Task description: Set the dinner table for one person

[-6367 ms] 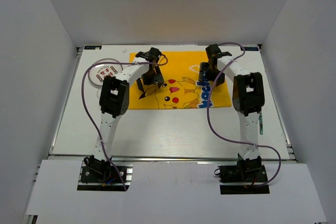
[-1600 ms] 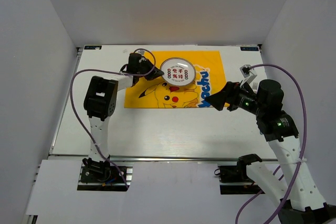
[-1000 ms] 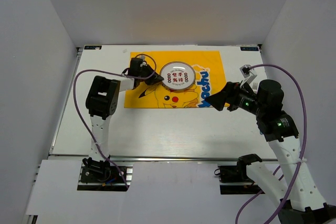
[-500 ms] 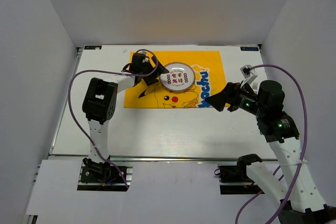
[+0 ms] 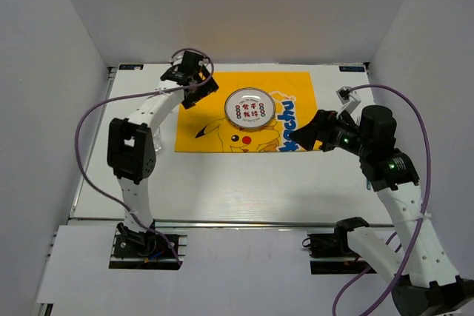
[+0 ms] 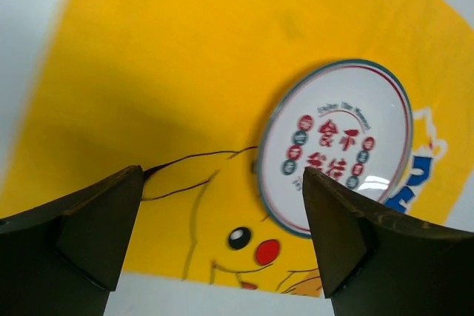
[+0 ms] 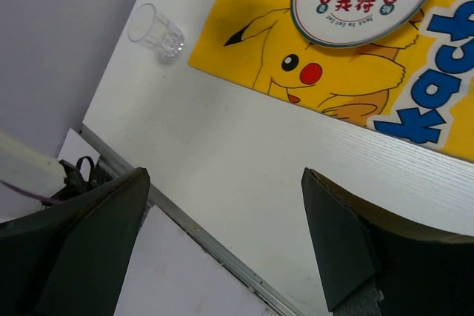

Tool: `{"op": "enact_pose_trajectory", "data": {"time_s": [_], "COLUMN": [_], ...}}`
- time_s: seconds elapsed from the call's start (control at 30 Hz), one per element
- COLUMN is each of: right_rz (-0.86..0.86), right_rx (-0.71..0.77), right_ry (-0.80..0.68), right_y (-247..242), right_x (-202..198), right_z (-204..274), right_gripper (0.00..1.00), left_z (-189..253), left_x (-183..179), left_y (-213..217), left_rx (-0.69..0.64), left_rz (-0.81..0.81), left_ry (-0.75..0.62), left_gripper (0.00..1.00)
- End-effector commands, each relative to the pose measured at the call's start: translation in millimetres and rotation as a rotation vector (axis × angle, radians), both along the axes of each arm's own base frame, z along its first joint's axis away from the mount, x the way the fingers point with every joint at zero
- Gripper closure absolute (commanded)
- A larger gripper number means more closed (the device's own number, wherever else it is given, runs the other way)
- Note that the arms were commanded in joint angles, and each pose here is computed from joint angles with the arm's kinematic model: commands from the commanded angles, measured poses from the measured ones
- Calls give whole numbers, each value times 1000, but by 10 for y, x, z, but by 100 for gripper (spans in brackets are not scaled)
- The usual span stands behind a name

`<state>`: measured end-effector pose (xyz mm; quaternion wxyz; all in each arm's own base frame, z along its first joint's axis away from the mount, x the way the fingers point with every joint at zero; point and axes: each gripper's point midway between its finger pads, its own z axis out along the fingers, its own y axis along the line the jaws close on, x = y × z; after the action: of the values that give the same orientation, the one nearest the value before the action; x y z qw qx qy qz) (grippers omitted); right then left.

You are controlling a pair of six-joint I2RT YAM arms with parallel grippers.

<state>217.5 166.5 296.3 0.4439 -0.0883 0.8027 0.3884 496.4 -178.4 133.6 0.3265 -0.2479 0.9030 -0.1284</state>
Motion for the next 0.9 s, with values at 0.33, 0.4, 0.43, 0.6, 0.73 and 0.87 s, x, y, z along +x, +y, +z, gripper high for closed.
{"op": "enact_pose_trajectory", "data": {"time_s": [0.33,0.4,0.43,0.6,0.73,0.87], "right_rz": [26,44,57,89,93,102], "right_rx": [-59,-51,-47,-33,-37,-26], "right_ry": [-31,-25,-21,-22,-26,-20], "right_y": [55,94,112,176,181,205], "right_x": [263,268,262,244,226,213], "right_z": [46,34,27,47,36,0], "right_gripper": [11,11,11,11,11,11], "left_z": [659,532,492,206,-63,-237], "left_x": [-1599,-1733,-1714,-1582,-1482,-1429], "left_y": [2379,2572,2571,2608,2501,2412], "left_rx": [478,477,444,344,267,215], "left_rz": [422,451,446,438,412,398], "left_ry": [128,175,169,192,220,232], "left_gripper": [7,9,11,16,18,18]}}
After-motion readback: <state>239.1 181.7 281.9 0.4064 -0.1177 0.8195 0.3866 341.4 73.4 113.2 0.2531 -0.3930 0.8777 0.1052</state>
